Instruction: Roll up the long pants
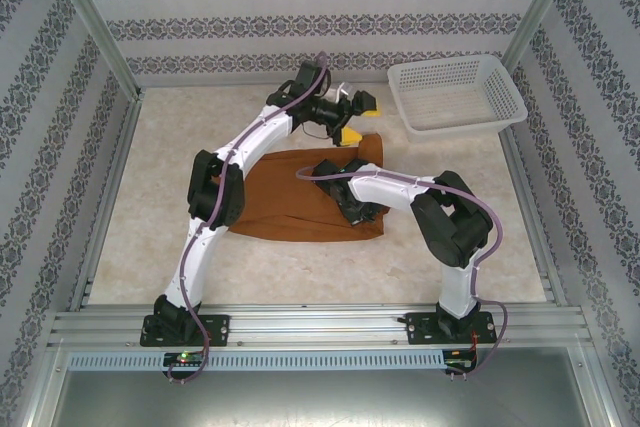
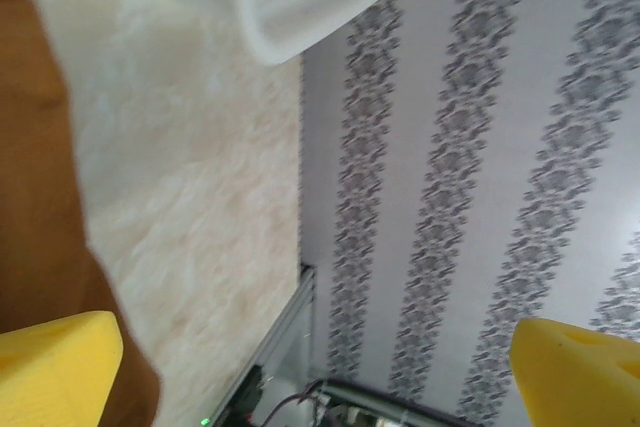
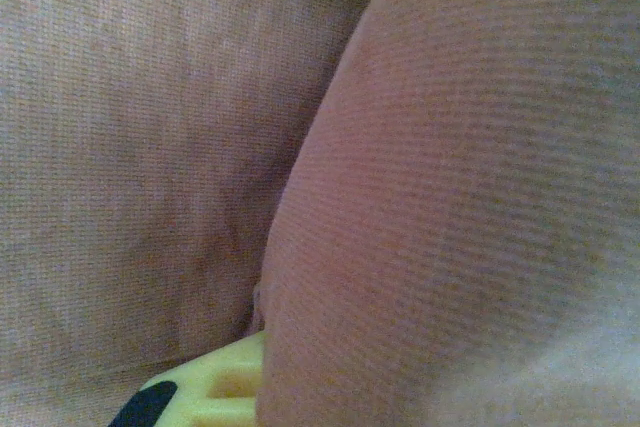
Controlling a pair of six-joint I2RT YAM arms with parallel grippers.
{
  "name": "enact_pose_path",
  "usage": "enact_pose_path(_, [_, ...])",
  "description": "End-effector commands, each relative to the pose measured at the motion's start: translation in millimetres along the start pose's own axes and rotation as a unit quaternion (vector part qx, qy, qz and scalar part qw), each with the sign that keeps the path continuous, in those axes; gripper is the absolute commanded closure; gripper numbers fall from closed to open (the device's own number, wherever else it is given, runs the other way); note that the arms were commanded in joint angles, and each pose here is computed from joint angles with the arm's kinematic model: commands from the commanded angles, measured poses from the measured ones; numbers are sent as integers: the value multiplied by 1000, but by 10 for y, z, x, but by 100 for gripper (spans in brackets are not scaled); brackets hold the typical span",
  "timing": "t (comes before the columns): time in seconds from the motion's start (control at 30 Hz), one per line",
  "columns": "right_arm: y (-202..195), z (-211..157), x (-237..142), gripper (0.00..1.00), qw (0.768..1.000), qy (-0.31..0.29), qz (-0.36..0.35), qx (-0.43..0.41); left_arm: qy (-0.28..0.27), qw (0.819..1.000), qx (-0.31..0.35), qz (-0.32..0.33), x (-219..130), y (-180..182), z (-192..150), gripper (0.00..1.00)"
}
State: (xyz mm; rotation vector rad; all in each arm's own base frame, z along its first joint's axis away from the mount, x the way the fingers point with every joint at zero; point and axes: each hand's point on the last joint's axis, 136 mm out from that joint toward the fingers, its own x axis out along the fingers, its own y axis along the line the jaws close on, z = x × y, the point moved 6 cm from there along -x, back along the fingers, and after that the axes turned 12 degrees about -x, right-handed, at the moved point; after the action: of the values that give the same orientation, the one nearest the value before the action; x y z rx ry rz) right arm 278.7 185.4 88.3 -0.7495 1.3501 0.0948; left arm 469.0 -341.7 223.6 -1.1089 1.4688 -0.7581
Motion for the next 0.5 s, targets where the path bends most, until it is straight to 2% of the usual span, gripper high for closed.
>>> enact_pose_path(0.0, [14, 2, -19, 100, 1000, -3, -9, -9, 33, 996, -13, 82, 45, 458, -158, 0])
enact_pose_path(0.17, [-11, 32, -59, 100, 1000, -9, -11, -12, 28, 989, -21, 144, 28, 753, -183, 0])
enact_pose_path(0.47, [1, 49, -102, 100, 1000, -15, -5, -8, 33, 988, -44, 142, 472, 1100, -28, 0])
